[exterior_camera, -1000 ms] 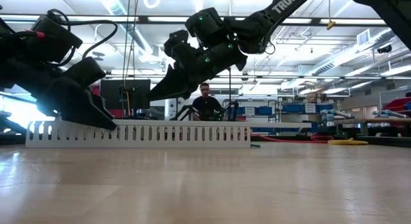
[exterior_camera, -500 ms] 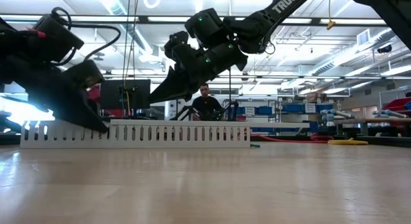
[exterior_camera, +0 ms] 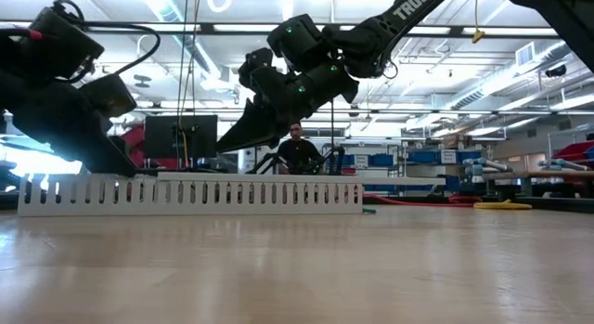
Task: Ziptie cables
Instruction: Close the cable duct
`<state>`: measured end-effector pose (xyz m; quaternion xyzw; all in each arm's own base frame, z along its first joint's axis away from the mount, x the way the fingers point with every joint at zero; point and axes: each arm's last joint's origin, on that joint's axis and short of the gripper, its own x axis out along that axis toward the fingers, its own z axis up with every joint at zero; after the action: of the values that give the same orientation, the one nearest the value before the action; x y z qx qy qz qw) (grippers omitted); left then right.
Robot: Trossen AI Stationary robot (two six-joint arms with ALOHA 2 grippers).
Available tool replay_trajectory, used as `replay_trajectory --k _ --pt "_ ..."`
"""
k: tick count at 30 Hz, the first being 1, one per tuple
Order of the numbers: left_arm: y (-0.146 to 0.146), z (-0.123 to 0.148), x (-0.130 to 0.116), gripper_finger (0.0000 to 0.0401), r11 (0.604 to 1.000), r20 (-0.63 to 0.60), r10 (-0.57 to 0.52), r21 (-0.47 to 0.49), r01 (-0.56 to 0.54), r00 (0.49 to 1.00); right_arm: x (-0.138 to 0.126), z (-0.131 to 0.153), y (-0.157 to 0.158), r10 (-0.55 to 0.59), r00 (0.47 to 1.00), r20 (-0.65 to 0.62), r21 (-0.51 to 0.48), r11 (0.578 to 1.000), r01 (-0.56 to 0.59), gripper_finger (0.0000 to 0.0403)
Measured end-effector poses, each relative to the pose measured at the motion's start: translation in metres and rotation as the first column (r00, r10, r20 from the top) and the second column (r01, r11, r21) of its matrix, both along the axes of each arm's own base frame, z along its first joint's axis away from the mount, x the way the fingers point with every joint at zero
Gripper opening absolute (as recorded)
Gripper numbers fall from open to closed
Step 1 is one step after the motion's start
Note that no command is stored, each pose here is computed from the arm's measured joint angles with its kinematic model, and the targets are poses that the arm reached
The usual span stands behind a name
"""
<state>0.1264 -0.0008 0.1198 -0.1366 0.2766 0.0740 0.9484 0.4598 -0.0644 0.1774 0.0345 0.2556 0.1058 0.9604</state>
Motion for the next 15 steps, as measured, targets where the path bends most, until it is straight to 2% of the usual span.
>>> replay_trajectory --k 3,15 --pt "-0.002 0.0 -0.001 0.0284 1.0 -0.004 0.004 0.017 -0.004 1.0 0.0 0.0 0.0 -0.001 1.0 0.0 0.0 1.0 0.001 0.0" --pt "-0.002 -0.013 -0.004 0.0284 0.999 -0.147 0.042 0.035 -0.037 0.988 0.0 0.0 0.0 0.0 1.0 -0.002 0.0 1.0 0.0 0.0"
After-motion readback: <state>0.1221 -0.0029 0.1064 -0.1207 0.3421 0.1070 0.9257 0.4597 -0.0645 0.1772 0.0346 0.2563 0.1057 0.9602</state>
